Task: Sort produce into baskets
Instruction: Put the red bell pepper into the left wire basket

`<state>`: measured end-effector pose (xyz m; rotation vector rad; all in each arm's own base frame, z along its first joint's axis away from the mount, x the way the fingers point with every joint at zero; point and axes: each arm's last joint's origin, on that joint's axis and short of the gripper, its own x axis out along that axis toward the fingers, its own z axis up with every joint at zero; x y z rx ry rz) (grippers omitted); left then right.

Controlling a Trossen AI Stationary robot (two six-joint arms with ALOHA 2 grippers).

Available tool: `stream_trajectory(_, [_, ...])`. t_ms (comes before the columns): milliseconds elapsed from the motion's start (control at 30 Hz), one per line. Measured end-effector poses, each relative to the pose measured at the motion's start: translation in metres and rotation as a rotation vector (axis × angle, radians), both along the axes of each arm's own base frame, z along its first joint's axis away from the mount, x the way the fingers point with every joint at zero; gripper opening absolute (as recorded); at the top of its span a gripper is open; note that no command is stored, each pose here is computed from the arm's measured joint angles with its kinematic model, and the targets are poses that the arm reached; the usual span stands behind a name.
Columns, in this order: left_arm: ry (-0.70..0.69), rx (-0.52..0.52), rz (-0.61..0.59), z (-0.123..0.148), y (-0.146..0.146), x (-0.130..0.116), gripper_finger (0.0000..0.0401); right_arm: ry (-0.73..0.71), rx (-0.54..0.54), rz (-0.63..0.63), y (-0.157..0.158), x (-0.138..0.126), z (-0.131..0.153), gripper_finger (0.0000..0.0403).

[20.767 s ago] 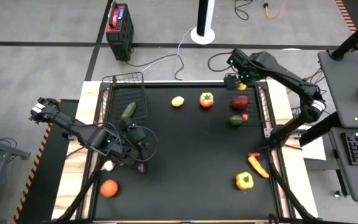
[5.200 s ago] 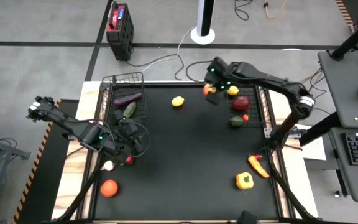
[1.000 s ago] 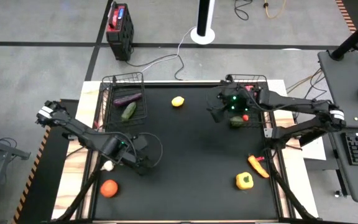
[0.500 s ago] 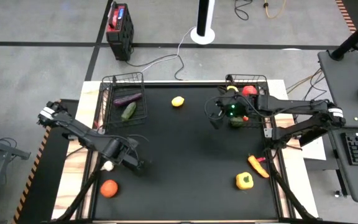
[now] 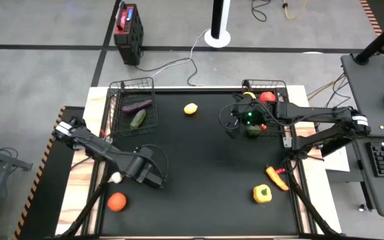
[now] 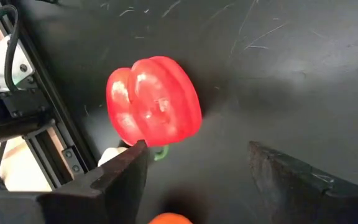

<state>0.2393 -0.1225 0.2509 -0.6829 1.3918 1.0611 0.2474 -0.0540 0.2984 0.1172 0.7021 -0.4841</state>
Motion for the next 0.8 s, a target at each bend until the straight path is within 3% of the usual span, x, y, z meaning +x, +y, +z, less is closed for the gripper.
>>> stream_trajectory(500, [0.0, 0.008, -0.005, -0.0062, -0.0009, 0.0022, 0.0262, -0.005, 0.008, -0.008, 0.0, 0.0, 0.0, 0.0396])
stream_trajectory(800, [0.001, 0.063, 0.015, -0.005, 0.0008, -0.0001, 0.027, -0.008, 0.013, -0.013, 0.0, 0.0, -0.0003, 0.0396])
